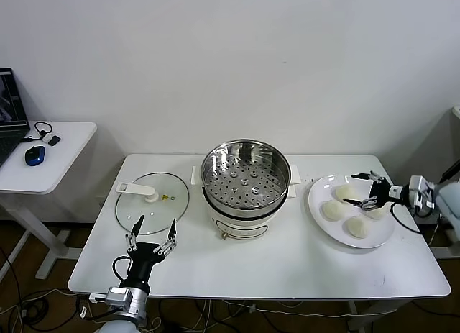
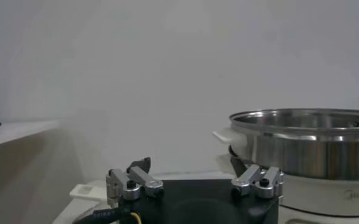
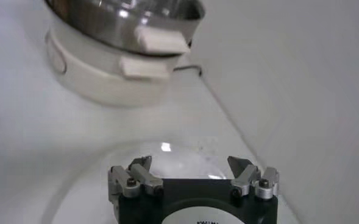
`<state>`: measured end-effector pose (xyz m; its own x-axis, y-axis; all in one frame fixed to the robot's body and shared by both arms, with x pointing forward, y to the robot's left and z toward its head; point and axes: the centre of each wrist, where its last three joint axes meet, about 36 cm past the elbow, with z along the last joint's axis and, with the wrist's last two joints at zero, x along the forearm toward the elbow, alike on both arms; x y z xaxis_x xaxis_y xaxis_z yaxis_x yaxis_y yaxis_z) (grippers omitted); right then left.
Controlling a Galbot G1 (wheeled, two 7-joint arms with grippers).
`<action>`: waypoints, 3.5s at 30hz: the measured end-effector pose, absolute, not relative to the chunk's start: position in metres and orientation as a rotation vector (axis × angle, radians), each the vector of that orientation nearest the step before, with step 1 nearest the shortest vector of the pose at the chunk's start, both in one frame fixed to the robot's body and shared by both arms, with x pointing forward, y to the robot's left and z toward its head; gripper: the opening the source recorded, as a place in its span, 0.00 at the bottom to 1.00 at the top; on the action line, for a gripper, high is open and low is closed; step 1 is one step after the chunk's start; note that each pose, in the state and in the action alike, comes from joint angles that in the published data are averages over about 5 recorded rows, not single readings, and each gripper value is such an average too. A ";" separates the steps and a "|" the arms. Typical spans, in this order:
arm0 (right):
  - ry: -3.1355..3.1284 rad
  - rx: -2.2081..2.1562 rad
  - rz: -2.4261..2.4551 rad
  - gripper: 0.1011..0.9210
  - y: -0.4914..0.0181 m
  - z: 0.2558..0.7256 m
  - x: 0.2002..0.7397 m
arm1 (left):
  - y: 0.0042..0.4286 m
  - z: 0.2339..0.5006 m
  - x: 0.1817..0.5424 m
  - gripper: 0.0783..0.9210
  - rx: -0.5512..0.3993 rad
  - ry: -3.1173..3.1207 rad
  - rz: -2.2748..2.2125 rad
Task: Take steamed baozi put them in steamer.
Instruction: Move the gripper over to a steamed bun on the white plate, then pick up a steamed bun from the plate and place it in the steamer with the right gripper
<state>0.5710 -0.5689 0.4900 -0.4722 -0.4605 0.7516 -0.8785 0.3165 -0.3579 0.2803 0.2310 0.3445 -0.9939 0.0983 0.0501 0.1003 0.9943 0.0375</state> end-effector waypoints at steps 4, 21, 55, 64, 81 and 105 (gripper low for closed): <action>-1.922 1.195 1.113 0.88 -0.570 0.500 0.597 | 0.232 0.343 0.280 0.88 -0.147 -3.087 -0.060; -1.497 1.272 1.349 0.88 -0.533 0.500 0.679 | 0.235 0.341 0.278 0.88 -0.133 -3.077 -0.054; -1.334 1.282 1.485 0.88 -0.487 0.451 0.701 | 0.240 0.336 0.273 0.88 -0.107 -3.064 -0.049; -1.340 1.251 1.465 0.88 -0.490 0.447 0.700 | 0.240 0.333 0.272 0.88 -0.103 -3.061 -0.046; -1.359 1.233 1.444 0.73 -0.494 0.447 0.698 | 0.240 0.331 0.269 0.88 -0.094 -3.058 -0.044; -1.504 1.216 1.475 0.70 -0.479 0.556 0.714 | 0.236 0.329 0.266 0.88 -0.056 -3.047 -0.037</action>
<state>0.7135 -0.4786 0.5565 -0.3193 -0.1484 0.9360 -0.9386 -0.0863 -0.3339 0.2660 0.2361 0.3295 -0.9949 0.0354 0.0946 0.0376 0.9990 0.0224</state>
